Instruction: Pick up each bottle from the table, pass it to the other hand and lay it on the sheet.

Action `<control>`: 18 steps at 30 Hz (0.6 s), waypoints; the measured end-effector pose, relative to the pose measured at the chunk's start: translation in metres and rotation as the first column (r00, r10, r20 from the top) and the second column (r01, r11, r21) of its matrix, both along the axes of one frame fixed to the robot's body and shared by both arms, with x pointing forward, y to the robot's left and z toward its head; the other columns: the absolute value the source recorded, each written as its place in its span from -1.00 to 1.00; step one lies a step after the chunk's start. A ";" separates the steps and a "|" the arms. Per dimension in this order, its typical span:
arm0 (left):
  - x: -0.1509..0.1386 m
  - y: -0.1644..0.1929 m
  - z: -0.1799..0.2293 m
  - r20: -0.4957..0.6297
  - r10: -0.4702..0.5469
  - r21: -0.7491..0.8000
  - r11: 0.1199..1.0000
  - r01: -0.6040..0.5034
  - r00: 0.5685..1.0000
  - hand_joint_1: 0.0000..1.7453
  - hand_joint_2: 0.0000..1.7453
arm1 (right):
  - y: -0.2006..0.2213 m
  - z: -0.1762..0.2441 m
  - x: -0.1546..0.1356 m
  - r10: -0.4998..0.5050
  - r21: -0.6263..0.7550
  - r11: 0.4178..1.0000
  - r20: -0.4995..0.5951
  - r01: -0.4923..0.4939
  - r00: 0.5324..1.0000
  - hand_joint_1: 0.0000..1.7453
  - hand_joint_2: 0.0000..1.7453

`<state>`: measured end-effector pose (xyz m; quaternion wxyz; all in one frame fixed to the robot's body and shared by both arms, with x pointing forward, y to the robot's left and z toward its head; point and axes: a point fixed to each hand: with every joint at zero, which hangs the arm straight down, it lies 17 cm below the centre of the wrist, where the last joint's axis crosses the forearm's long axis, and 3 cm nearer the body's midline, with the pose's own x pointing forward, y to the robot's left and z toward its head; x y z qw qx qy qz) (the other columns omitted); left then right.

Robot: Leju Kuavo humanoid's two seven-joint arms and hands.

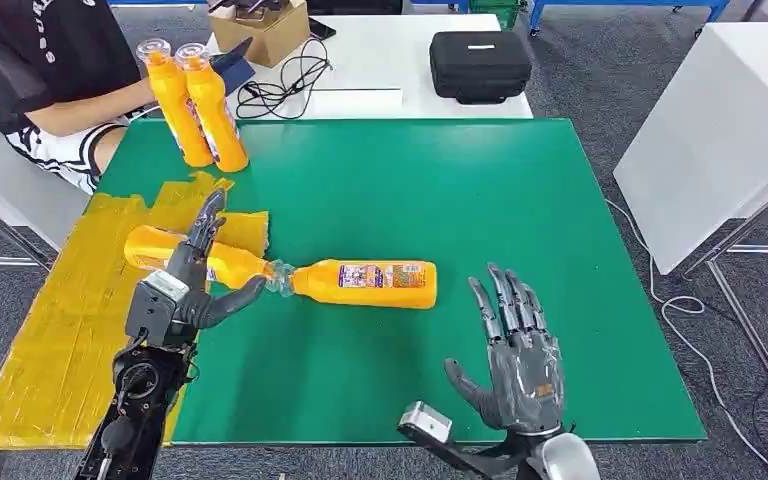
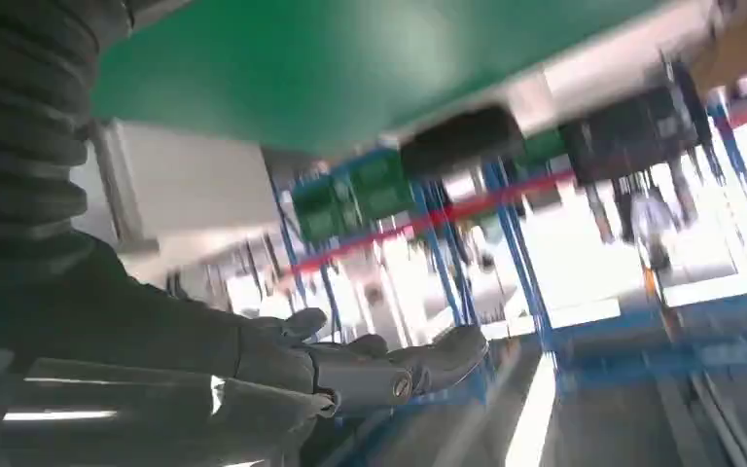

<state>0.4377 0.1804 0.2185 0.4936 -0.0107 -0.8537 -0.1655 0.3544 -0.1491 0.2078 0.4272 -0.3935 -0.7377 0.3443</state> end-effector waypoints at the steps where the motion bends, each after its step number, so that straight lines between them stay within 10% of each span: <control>1: -0.001 -0.004 0.002 0.009 -0.010 0.000 1.000 0.010 1.000 -1.00 1.00 | -0.002 -0.007 0.007 0.008 0.000 1.000 -0.042 -0.008 0.999 -1.00 1.00; 18: -0.051 -0.076 0.046 0.184 -0.246 -0.059 0.964 0.261 0.952 -1.00 1.00 | -0.050 -0.038 0.095 -0.011 -0.009 1.000 -0.232 0.010 0.973 -1.00 1.00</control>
